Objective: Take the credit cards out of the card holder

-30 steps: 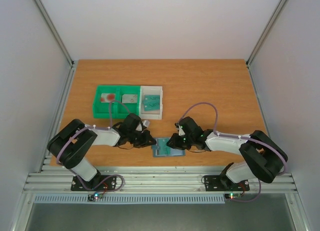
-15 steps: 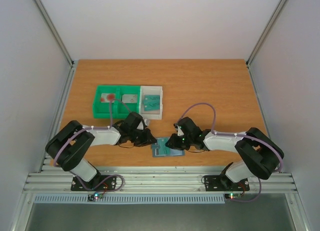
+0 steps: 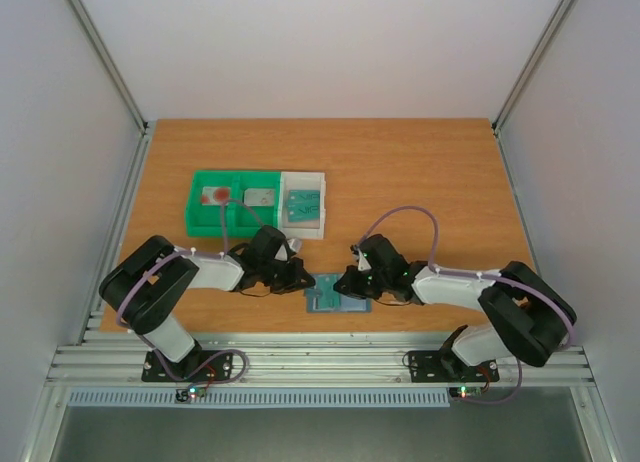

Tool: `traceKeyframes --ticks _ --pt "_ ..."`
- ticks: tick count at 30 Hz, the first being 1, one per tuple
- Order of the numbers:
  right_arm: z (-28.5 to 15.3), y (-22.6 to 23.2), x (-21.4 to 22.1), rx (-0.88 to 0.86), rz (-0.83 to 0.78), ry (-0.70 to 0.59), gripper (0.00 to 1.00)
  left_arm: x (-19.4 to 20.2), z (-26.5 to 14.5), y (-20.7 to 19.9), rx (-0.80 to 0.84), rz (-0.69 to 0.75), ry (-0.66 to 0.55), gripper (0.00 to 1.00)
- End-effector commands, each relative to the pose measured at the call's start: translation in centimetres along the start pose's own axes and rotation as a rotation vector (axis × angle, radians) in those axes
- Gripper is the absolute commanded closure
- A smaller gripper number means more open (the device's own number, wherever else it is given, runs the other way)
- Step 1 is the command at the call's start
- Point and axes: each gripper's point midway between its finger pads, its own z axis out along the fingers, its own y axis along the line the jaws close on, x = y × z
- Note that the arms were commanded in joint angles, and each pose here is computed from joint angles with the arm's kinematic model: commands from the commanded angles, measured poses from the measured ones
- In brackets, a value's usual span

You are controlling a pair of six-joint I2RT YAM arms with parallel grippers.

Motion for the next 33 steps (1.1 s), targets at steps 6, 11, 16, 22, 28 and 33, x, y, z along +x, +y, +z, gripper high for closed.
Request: traceKeyframes --ticks 6,11,16,22,28,33 --pt "-3.7 -3.0 -0.1 0.187 -0.027 -0.047 0.99 1.3 0.6 3.4 -0.121 -0.039 0.025 0.97" --pt "-5.8 -1.9 -0.4 0.201 -0.083 -0.058 0.99 1.1 0.1 2.6 -0.107 -0.027 0.019 0.95" --pt "-8.1 1.0 -0.4 0.138 -0.18 -0.047 0.99 0.6 -0.8 0.2 -0.053 0.005 0.011 0.87" --pt "-10.6 4.6 0.9 0.033 -0.307 0.032 0.99 0.2 -4.7 -6.1 0.06 0.156 -0.004 0.67" --pt "-13.5 9.4 3.2 -0.204 -0.428 0.089 0.99 3.2 -9.4 -12.8 0.288 0.356 0.087 0.56" --pt "-16.2 13.1 5.0 -0.408 -0.497 0.121 0.99 6.1 -12.7 -15.0 0.399 0.427 0.15 0.55"
